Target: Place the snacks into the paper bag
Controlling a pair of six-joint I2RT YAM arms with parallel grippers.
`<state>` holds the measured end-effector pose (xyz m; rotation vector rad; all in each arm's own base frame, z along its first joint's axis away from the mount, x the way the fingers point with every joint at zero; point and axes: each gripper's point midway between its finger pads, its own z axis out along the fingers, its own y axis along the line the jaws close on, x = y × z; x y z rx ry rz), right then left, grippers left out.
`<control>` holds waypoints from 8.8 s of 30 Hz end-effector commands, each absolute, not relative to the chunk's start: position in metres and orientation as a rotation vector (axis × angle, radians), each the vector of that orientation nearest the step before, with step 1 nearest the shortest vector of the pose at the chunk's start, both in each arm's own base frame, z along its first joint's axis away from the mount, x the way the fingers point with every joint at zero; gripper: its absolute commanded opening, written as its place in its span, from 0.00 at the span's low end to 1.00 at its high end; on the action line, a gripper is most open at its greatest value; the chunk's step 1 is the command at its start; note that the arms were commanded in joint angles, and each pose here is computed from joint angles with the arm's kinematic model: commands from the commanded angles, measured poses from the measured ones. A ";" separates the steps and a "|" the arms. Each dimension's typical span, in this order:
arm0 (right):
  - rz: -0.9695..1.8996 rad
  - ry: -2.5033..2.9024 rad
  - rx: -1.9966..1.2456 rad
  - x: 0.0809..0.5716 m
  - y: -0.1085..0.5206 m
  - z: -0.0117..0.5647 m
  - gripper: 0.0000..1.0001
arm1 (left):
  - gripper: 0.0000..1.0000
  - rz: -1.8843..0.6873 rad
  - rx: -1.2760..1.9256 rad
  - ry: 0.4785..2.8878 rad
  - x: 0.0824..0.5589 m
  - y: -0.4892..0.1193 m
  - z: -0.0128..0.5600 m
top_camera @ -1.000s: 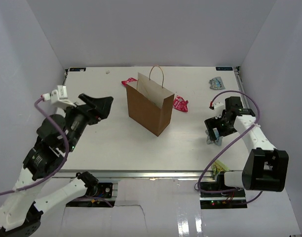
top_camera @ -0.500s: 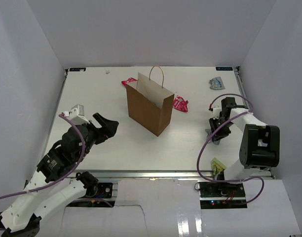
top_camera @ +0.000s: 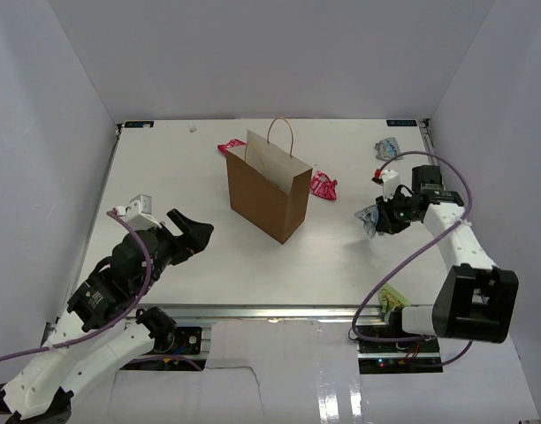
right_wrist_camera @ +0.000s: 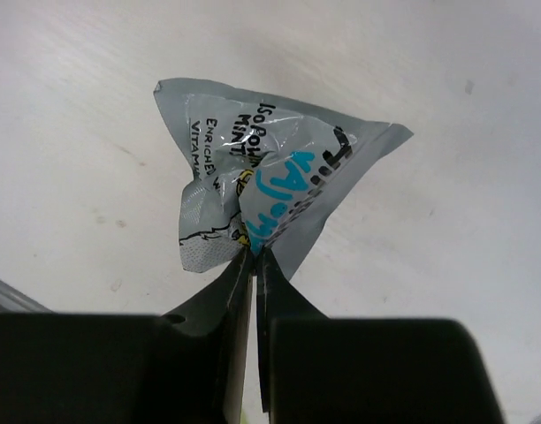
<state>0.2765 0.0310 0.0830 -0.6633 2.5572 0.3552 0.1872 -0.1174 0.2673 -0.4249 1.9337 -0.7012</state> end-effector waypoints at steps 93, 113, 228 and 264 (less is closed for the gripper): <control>-0.048 3.388 -1.462 0.090 0.012 0.018 0.73 | 0.98 -0.864 -0.113 2.028 0.175 -0.167 0.192; 0.138 2.796 -1.198 0.269 0.070 0.090 0.08 | 0.98 -0.919 -0.174 2.050 0.169 -0.169 0.209; 0.481 2.046 -0.643 0.271 0.072 0.234 0.68 | 0.00 -0.584 -0.621 2.021 0.530 -0.055 0.138; 0.506 2.055 -0.628 0.279 0.070 0.230 0.69 | 0.83 -0.617 -0.087 2.175 0.619 -0.134 0.062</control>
